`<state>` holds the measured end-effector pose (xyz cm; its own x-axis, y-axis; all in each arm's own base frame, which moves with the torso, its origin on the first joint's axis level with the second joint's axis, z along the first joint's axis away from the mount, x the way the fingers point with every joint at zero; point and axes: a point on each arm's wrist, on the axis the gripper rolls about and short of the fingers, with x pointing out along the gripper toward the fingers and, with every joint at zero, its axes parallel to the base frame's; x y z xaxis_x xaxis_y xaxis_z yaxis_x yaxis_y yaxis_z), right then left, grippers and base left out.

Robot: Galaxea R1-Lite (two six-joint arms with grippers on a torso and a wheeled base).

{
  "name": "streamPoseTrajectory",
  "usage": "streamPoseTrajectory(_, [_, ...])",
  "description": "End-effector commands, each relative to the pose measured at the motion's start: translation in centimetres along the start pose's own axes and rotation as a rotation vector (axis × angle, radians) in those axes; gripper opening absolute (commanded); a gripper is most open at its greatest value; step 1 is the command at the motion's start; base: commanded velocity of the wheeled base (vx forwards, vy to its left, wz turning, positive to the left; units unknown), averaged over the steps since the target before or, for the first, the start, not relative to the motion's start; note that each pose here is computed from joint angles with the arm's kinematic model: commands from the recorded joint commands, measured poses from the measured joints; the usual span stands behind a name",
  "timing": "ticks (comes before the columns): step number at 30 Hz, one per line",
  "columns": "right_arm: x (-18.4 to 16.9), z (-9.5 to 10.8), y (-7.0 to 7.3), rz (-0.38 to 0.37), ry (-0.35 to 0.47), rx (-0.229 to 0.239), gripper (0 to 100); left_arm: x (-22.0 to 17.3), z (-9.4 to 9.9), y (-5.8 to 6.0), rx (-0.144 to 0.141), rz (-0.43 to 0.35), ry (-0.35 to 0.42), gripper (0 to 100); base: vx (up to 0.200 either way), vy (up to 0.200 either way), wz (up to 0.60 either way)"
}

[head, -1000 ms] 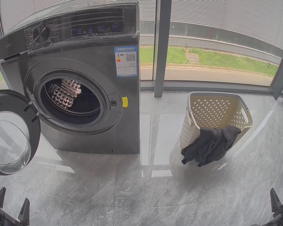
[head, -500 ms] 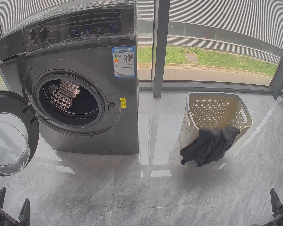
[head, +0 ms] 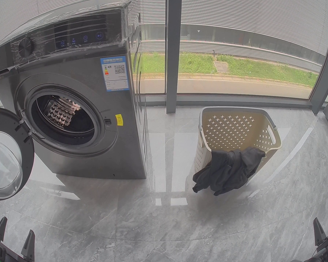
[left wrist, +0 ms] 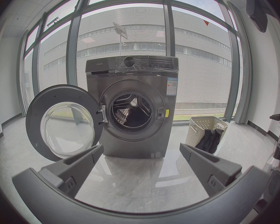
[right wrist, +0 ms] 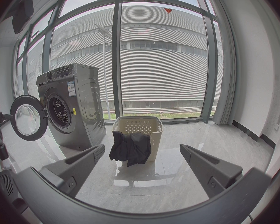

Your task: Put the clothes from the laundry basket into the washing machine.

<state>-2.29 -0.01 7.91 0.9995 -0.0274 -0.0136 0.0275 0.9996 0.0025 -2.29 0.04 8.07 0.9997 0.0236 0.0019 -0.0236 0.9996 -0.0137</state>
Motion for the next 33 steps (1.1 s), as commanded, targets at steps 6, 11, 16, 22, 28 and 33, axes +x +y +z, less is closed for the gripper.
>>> streamPoseTrajectory(6, [-0.06, -0.27, 0.0, 0.0, -0.007, 0.0, 100, 0.0, -0.48, 0.01, 0.0, 0.001, 0.0, 100, 0.0, -0.2, 0.0])
streamPoseTrajectory(11, [-0.06, -0.27, 0.0, 0.0, -0.007, 0.0, 100, 0.0, -0.48, 0.01, 0.0, 0.001, 0.0, 100, 0.0, -0.2, 0.0])
streamPoseTrajectory(16, [-0.05, -0.27, -0.01, 0.001, -0.007, 0.0, 100, 0.0, -0.48, 0.01, 0.0, 0.001, 0.0, 100, 0.0, -0.2, 0.0])
streamPoseTrajectory(22, [-0.05, -0.27, -0.01, 0.001, -0.007, 0.0, 100, 0.0, -0.48, 0.01, 0.001, 0.001, 0.0, 100, 0.0, -0.133, 0.0])
streamPoseTrajectory(28, [-0.06, -0.27, 0.0, 0.0, -0.007, 0.0, 100, 0.0, -0.48, 0.01, 0.003, 0.001, 0.0, 100, 0.0, 0.0, 0.0])
streamPoseTrajectory(33, [-0.05, -0.27, -0.01, 0.001, -0.007, 0.0, 100, 0.0, -0.5, 0.01, 0.0, 0.001, 0.002, 100, 0.04, 0.0, 0.0])
